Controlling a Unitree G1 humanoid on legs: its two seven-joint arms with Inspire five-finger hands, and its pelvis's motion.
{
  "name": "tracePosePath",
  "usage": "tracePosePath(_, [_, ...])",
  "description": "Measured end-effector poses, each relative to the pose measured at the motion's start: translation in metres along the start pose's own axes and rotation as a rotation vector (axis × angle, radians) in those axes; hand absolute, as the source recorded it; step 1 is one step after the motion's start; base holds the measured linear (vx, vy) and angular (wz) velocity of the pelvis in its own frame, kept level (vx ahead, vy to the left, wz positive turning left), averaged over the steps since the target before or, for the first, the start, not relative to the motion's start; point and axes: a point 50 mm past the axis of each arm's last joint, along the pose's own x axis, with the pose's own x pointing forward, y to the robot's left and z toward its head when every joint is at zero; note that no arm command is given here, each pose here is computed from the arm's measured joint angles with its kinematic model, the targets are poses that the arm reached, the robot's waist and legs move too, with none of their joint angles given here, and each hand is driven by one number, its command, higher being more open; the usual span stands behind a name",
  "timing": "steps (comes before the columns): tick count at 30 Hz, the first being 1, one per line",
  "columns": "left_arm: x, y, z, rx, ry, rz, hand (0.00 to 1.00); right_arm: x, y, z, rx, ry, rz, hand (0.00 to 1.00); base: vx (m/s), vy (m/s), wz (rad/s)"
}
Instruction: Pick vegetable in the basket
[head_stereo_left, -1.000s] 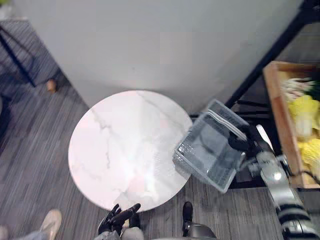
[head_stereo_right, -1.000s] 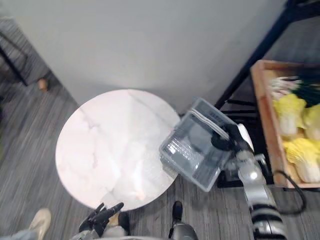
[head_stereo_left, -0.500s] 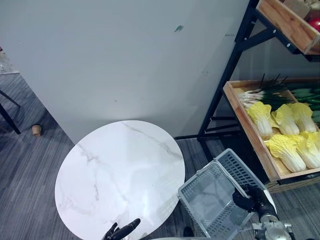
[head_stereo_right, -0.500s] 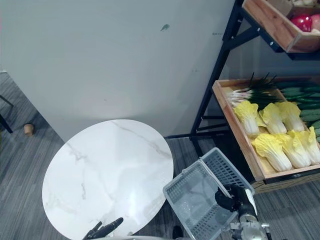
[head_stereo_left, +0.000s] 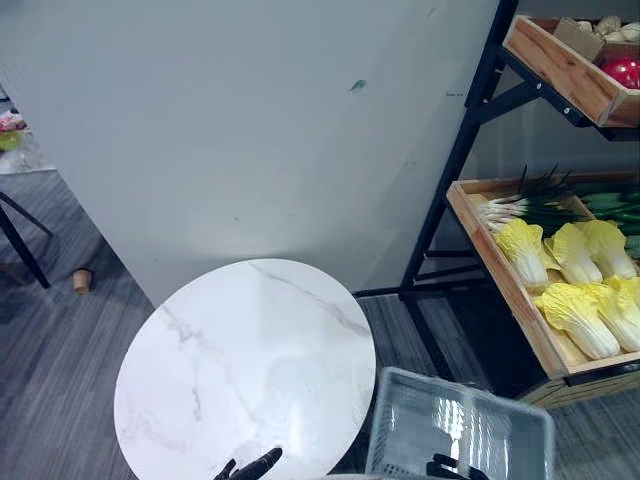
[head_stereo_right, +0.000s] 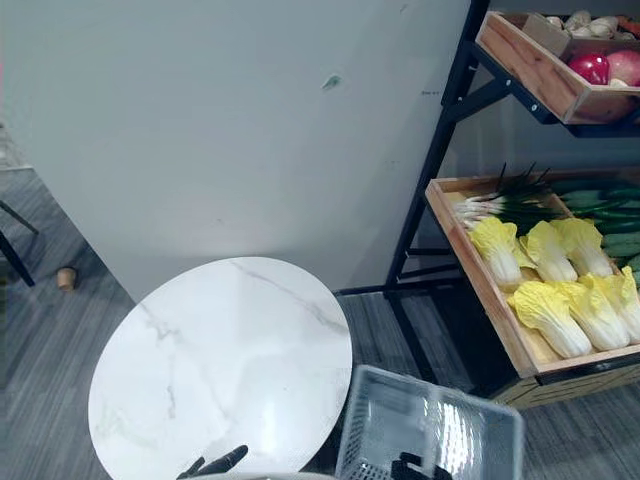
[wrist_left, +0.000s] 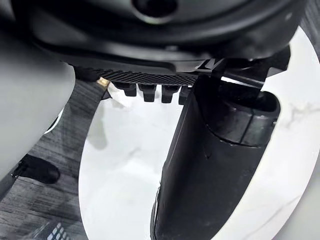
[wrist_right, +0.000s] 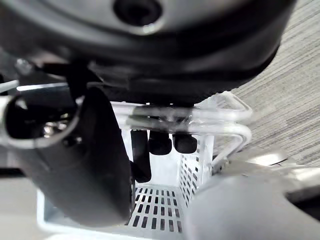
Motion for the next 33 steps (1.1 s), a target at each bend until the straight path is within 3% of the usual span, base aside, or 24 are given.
tracePosePath(6, [0.000,0.001,0.002,-0.054,-0.014,0.007,1.00,-0.005,-0.019,-0.026,0.262,0.137,-0.165,0.00,0.00,-0.016,-0.09])
tracePosePath(15, [-0.001,0.004,0.001,-0.076,-0.017,0.017,1.00,-0.016,-0.026,-0.053,0.467,0.197,-0.209,0.00,-0.01,-0.012,-0.11])
tracePosePath(27, [-0.001,0.003,0.001,-0.086,-0.025,0.015,1.00,-0.013,0.004,-0.041,0.396,0.132,-0.027,0.00,-0.01,-0.013,0.03])
tracePosePath(33, [0.000,0.000,0.005,-0.060,-0.045,0.011,1.00,-0.009,0.003,-0.034,0.346,0.099,-0.017,0.00,-0.03,-0.054,0.07])
